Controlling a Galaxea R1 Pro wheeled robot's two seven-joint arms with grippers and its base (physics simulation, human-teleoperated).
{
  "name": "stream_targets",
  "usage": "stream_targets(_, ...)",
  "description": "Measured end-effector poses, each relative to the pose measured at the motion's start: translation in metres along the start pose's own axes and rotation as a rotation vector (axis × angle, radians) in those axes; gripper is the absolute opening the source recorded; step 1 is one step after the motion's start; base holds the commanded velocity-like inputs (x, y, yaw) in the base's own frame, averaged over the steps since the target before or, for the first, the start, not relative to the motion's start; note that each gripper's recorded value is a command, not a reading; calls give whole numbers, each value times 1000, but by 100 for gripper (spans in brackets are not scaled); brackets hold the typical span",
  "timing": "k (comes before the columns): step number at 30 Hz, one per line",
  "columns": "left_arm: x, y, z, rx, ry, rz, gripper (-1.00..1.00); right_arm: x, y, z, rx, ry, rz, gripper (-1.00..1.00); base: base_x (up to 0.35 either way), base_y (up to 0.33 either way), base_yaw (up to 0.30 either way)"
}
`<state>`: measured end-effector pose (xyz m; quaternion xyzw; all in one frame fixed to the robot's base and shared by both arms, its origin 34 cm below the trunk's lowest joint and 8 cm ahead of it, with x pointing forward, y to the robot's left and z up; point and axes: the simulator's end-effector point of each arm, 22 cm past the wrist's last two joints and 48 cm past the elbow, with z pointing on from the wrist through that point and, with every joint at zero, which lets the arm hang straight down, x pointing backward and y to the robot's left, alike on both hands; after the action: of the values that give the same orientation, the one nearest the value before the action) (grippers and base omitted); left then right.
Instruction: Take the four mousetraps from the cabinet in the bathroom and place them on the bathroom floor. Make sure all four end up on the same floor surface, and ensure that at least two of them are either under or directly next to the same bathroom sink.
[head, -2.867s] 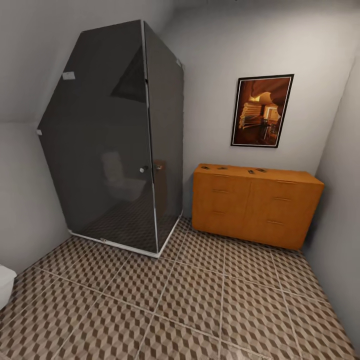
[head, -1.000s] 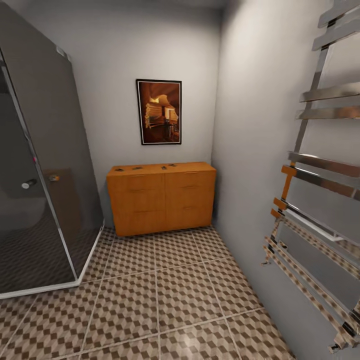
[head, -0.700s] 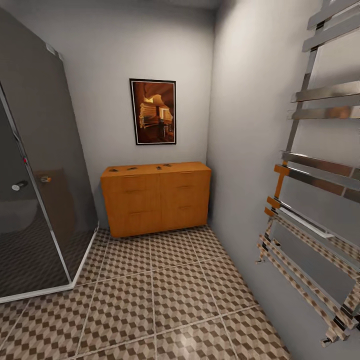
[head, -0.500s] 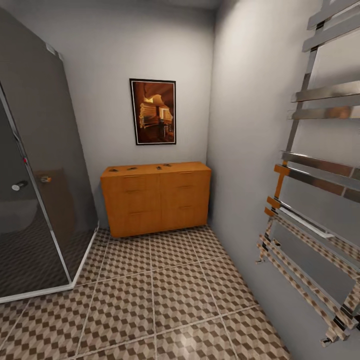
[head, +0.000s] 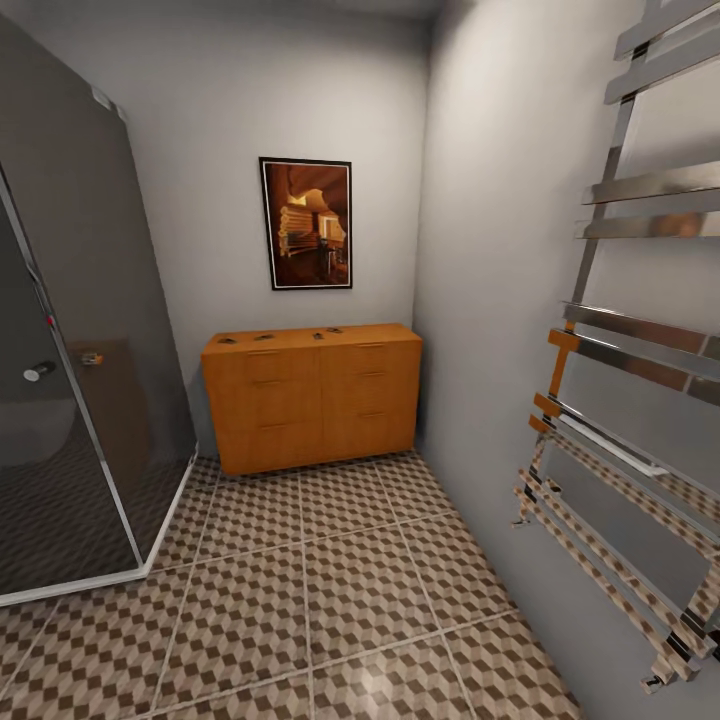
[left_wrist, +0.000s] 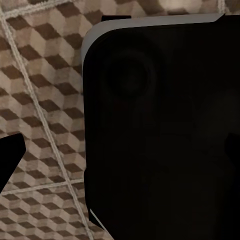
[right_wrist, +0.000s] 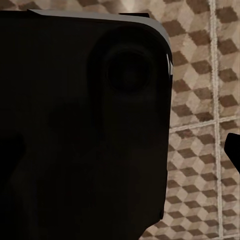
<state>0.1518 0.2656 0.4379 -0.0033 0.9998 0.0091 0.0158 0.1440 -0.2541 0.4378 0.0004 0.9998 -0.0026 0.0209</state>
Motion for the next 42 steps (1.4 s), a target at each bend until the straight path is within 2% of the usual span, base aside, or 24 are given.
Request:
stream_targets(26,-1,-1,0,2,-2,-4,100,0,-1,0,5,0,10,100,0,0,0)
stream_targets(32,-7,-10,0,14,-29,-5,100,0,-1,0,5,0,9,100,0,0,0)
stream_targets(42,-13,-12,0,17,-58,-6,100,0,-1,0,5,0,8,100,4,-1,0)
